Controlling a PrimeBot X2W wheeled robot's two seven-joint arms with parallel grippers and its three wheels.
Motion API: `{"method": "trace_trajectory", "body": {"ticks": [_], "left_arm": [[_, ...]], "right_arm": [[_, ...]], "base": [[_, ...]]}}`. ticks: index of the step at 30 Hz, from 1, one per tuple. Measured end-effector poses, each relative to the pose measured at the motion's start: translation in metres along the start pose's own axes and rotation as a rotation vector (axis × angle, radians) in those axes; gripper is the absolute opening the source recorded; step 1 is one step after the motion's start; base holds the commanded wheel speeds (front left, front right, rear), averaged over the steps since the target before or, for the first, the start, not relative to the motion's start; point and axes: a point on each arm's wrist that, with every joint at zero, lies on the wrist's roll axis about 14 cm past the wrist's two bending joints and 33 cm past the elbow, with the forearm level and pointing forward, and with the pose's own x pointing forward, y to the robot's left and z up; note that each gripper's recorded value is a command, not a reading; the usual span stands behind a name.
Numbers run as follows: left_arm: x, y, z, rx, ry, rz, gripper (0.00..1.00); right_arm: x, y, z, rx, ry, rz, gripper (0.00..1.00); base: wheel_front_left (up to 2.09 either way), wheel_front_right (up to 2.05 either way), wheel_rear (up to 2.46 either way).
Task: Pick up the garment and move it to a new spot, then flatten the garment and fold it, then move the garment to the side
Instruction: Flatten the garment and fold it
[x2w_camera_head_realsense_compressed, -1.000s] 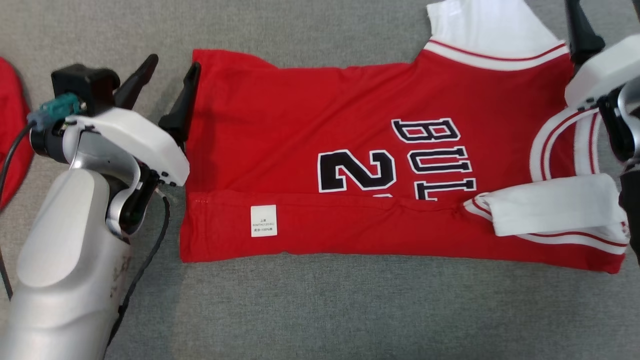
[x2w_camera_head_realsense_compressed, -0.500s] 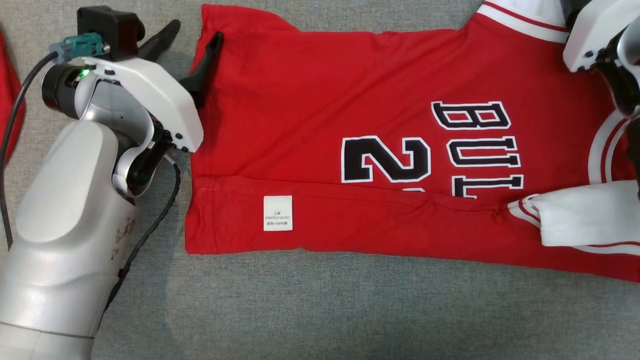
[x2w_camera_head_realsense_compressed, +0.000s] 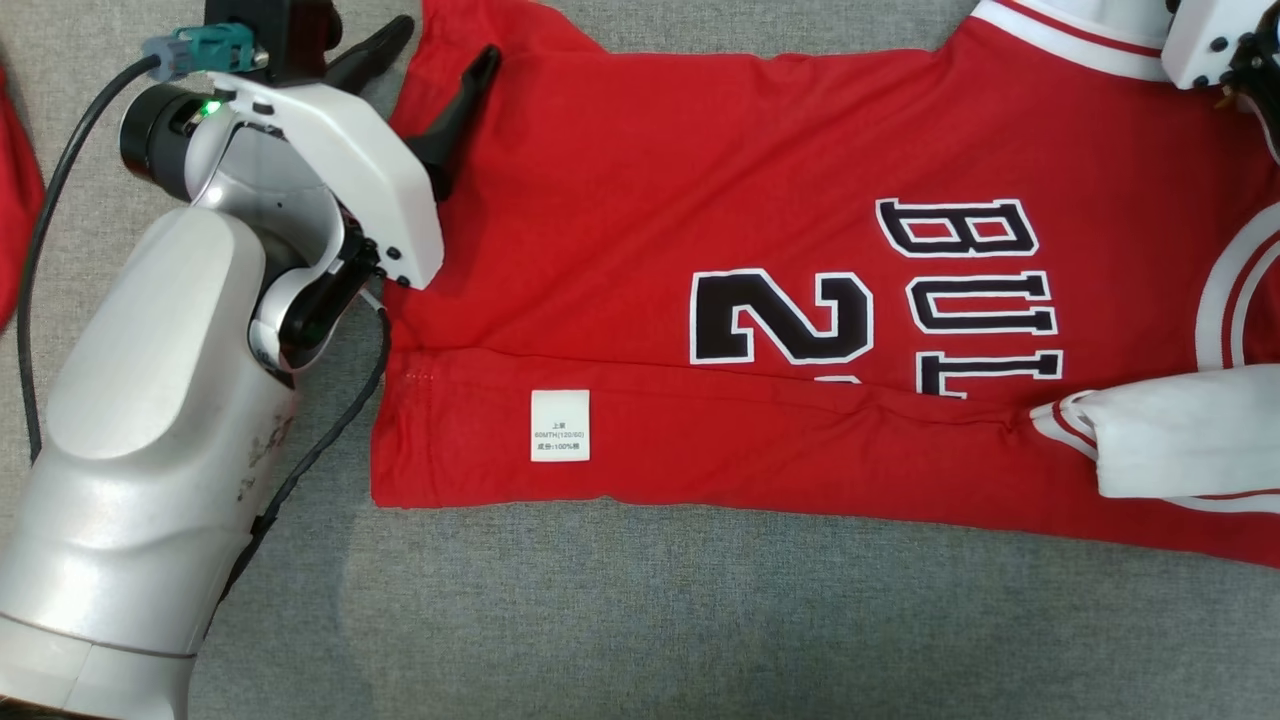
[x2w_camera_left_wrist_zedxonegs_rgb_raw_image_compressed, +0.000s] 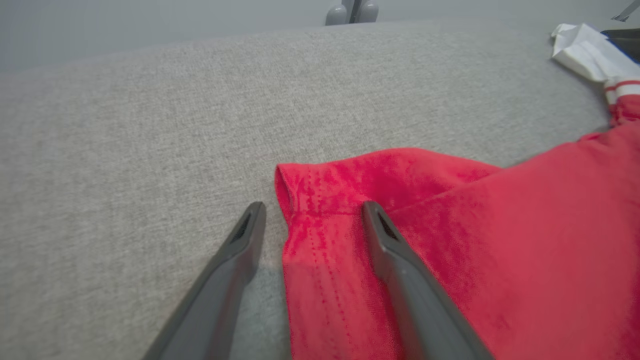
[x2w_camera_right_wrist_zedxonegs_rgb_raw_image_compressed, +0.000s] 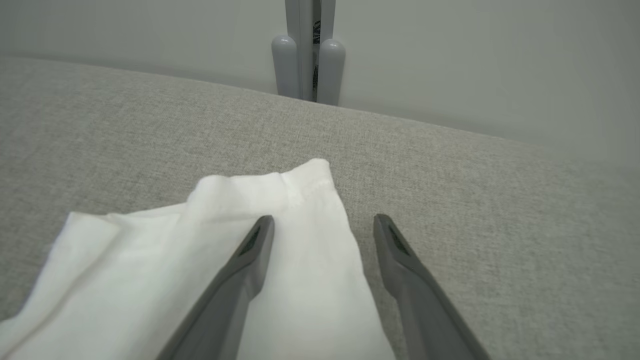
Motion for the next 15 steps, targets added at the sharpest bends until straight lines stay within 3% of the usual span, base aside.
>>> {"method": "trace_trajectory", "body": {"ticks": [7,8,10,11,12,13,14,15], "left_arm": [[0.003,-0.006,0.000,0.026,0.046,-0.018,1.00],[0.004,-0.006,0.000,0.029,0.049,-0.019,0.91],[0.004,-0.008,0.000,0.036,0.060,-0.026,0.45],[0.004,-0.010,0.000,0.040,0.066,-0.030,0.28],[0.004,-0.011,-0.001,0.041,0.071,-0.035,0.00],[0.004,-0.011,-0.001,0.041,0.071,-0.035,0.00],[0.004,-0.014,-0.003,0.043,0.083,-0.044,0.00],[0.004,-0.017,-0.004,0.043,0.086,-0.052,0.00]], "right_arm": [[0.002,0.008,-0.004,0.025,0.049,0.021,1.00],[0.002,0.008,-0.004,0.028,0.053,0.021,1.00],[0.001,0.008,-0.003,0.030,0.063,0.020,1.00],[0.001,0.008,-0.004,0.035,0.072,0.021,1.00],[0.002,0.009,-0.004,0.036,0.080,0.022,0.81],[0.002,0.009,-0.004,0.036,0.080,0.022,0.81],[0.002,0.010,-0.004,0.037,0.083,0.023,0.47],[0.002,0.010,-0.005,0.037,0.084,0.023,0.23]], "base": [[0.00,0.00,0.00],[0.00,0.00,0.00],[0.00,0.00,0.00],[0.00,0.00,0.00],[0.00,0.00,0.00],[0.00,0.00,0.00],[0.00,0.00,0.00],[0.00,0.00,0.00]]}}
